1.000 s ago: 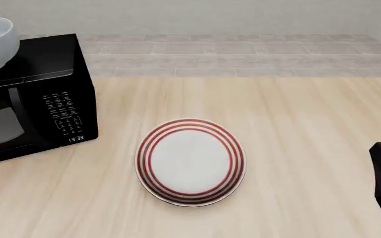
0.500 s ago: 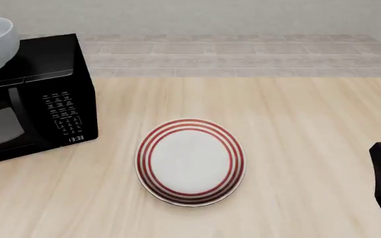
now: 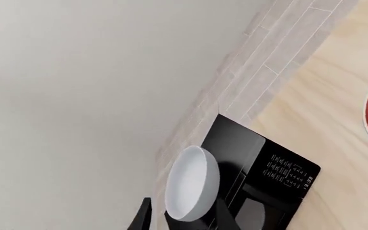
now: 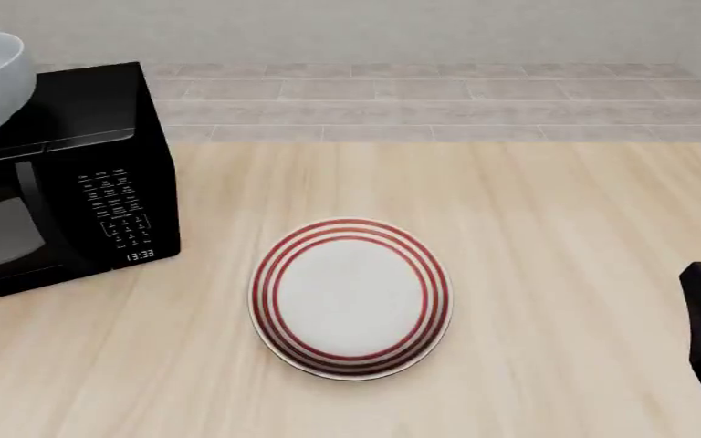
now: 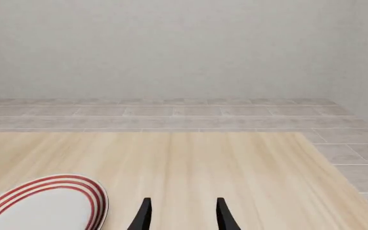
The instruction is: Pick up the white bowl and put it on the plate.
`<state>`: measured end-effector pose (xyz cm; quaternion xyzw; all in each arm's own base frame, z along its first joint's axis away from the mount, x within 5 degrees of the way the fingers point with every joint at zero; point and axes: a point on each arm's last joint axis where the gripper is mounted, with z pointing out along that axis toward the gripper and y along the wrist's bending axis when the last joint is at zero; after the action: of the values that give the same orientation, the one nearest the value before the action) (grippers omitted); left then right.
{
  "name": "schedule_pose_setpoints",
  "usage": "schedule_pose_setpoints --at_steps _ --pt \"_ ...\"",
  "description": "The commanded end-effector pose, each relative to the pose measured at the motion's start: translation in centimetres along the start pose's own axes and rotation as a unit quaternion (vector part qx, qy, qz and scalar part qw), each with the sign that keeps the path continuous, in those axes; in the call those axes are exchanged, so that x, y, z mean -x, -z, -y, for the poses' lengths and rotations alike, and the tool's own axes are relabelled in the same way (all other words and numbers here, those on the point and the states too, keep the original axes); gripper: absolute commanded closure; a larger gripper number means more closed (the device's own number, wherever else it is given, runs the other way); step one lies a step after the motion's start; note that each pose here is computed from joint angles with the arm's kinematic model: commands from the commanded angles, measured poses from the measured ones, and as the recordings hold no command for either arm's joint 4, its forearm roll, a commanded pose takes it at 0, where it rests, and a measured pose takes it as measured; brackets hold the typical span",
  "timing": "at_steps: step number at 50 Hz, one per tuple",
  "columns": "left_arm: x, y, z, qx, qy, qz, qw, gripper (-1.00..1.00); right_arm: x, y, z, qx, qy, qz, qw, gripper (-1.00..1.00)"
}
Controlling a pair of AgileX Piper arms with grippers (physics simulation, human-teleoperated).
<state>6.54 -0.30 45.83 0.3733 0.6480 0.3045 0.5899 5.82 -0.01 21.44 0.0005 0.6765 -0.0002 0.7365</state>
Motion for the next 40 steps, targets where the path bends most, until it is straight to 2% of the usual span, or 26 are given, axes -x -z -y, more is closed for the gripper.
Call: schedule_pose_setpoints --at_steps 1,22,30,32,40 --pt "-1.0 -3.4 0.7 -0.013 -0.014 -0.035 0.9992 -1.00 0.0 0.1 0.0 0.001 0.000 0.000 1.0000 -1.00" --pt "-2.0 -7.4 1.7 -0.034 0.001 -0.054 0.9979 -1.00 0.0 0.1 0.0 0.001 0.000 0.000 1.0000 -1.00" --pt "-2.7 -8.6 2.2 -0.031 0.006 -0.065 0.9974 -1.00 0.0 0.1 0.0 0.001 0.000 0.000 1.0000 -1.00" --pt "-3.1 -9.7 1.8 -0.020 0.016 -0.072 0.9971 -1.00 0.0 0.1 0.0 0.001 0.000 0.000 1.0000 -1.00" --pt "-3.9 -10.9 2.0 -0.017 0.014 -0.087 0.9960 -1.00 0.0 0.1 0.0 0.000 0.000 0.000 1.0000 -1.00"
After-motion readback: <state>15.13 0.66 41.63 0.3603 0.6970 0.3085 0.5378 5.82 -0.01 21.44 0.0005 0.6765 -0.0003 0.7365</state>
